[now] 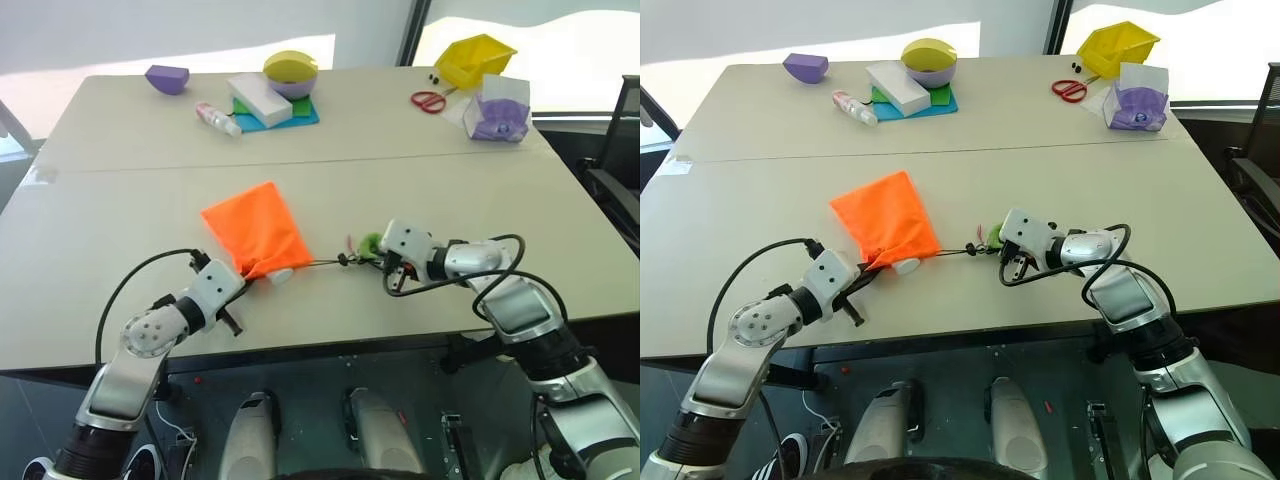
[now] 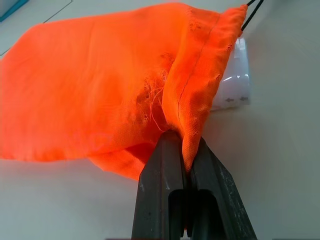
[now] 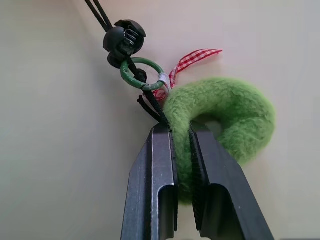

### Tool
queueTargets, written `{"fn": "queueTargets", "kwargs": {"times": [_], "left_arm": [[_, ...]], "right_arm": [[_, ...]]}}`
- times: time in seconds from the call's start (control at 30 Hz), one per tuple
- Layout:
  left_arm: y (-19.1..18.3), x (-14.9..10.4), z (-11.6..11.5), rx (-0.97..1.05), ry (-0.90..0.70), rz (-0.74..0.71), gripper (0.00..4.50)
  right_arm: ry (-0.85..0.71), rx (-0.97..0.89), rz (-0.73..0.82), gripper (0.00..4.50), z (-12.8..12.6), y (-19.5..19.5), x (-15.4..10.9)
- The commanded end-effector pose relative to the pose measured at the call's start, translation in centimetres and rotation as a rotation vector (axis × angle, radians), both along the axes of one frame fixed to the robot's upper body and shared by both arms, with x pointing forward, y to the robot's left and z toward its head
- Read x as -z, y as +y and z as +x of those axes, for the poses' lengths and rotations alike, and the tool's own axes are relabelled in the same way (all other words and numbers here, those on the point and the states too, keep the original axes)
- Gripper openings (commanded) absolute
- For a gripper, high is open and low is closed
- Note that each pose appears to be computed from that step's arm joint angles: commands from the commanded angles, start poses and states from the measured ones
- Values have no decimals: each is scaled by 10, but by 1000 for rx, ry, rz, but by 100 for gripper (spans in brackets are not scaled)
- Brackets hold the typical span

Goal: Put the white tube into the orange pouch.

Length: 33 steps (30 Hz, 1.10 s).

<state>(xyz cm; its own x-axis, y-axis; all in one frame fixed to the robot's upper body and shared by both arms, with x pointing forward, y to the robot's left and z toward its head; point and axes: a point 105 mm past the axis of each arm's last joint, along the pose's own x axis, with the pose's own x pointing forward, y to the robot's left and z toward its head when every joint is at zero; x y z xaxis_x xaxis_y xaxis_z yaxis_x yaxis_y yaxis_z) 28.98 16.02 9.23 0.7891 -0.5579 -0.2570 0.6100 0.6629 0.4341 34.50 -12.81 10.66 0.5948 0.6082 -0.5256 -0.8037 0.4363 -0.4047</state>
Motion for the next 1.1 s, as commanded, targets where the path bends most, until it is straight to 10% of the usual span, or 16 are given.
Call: {"fn": "queueTargets", "kwargs": {"times": [0.03,0.2,0.47,0.8,0.9,1.1], "left_arm": [[3,-7,0,-3,-26,-2,0],[-2,-11,2,-16,-31,-37,0],[-8,-13,2,7,-49,-36,0],[-11,-17,4,29,-56,-51,0],[-13,-17,5,32,-57,-55,0],[-14,-15,5,41,-54,-40,0]], "right_arm": [[-50,43,4,5,10,-8,-9],[-21,37,57,5,9,-1,-9],[59,-24,165,384,-7,4,-27],[75,-241,373,384,-43,33,-67],[147,-278,443,303,-54,57,-52],[118,-348,407,2,-48,122,-13]]}}
